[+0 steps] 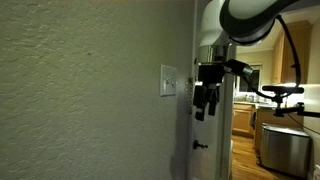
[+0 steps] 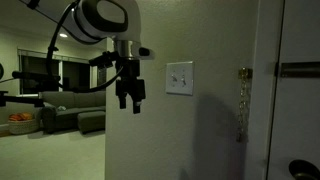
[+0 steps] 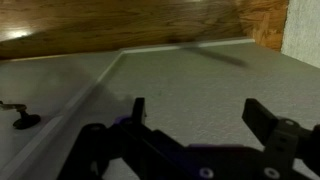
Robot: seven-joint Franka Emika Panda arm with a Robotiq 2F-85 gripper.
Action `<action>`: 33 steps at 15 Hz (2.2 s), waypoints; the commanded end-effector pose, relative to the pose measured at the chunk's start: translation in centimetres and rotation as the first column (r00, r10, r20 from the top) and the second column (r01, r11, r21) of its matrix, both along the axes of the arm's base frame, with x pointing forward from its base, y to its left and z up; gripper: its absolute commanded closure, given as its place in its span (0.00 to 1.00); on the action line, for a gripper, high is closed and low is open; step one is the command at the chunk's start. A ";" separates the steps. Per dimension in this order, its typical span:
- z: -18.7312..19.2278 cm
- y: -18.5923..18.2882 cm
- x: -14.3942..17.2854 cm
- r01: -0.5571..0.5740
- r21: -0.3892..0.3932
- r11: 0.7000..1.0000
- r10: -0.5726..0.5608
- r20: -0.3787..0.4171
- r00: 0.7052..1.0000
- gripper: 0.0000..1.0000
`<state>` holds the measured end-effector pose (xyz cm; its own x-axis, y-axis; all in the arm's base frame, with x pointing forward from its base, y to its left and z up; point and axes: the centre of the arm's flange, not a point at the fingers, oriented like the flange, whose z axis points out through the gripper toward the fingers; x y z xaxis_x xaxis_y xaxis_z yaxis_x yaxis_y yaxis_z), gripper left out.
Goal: Flick the switch on the right
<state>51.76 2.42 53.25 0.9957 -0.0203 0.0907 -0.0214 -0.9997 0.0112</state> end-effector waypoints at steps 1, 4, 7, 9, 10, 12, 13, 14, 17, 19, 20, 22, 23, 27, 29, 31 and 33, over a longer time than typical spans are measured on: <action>0.0 0.0 0.0 0.000 0.000 1.000 0.000 0.000 1.000 0.00; 0.0 0.0 0.0 0.000 0.000 1.000 0.000 0.000 1.000 0.00; 0.0 0.0 0.0 0.000 0.000 1.000 0.000 0.000 1.000 0.00; 0.0 0.0 0.0 0.000 0.000 1.000 0.000 0.000 1.000 0.00; 0.0 0.0 0.0 0.000 0.000 1.000 0.000 0.000 1.000 0.00; 0.0 0.0 0.0 0.000 0.000 1.000 0.000 0.000 1.000 0.00; 0.0 0.0 0.0 0.000 0.000 1.000 0.000 0.000 1.000 0.00; 0.0 -0.1 0.1 0.001 0.002 1.000 -0.001 -0.002 1.000 0.00; 0.0 -0.7 0.4 0.016 -0.001 1.000 -0.016 0.003 1.000 0.00; 0.5 -1.6 0.9 0.038 -0.009 0.999 -0.038 0.019 0.999 0.00; 0.9 -2.4 1.2 0.054 -0.012 0.998 -0.053 0.036 0.998 0.00; 1.7 -3.6 1.9 0.073 -0.014 0.997 -0.072 0.059 0.996 0.00; 2.1 -4.2 2.2 0.081 -0.015 0.997 -0.080 0.073 0.994 0.00; 3.7 -5.7 4.4 0.103 -0.013 0.995 -0.100 0.144 0.985 0.00; 4.4 -6.1 5.7 0.112 -0.006 0.994 -0.109 0.181 0.977 0.00; 4.9 -6.4 7.2 0.112 0.001 0.994 -0.110 0.226 0.968 0.00; 5.2 -7.0 8.4 0.120 0.004 0.993 -0.117 0.255 0.960 0.00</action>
<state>57.98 -3.52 57.73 0.9480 -0.1134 0.2975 -0.1204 -0.9927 0.0053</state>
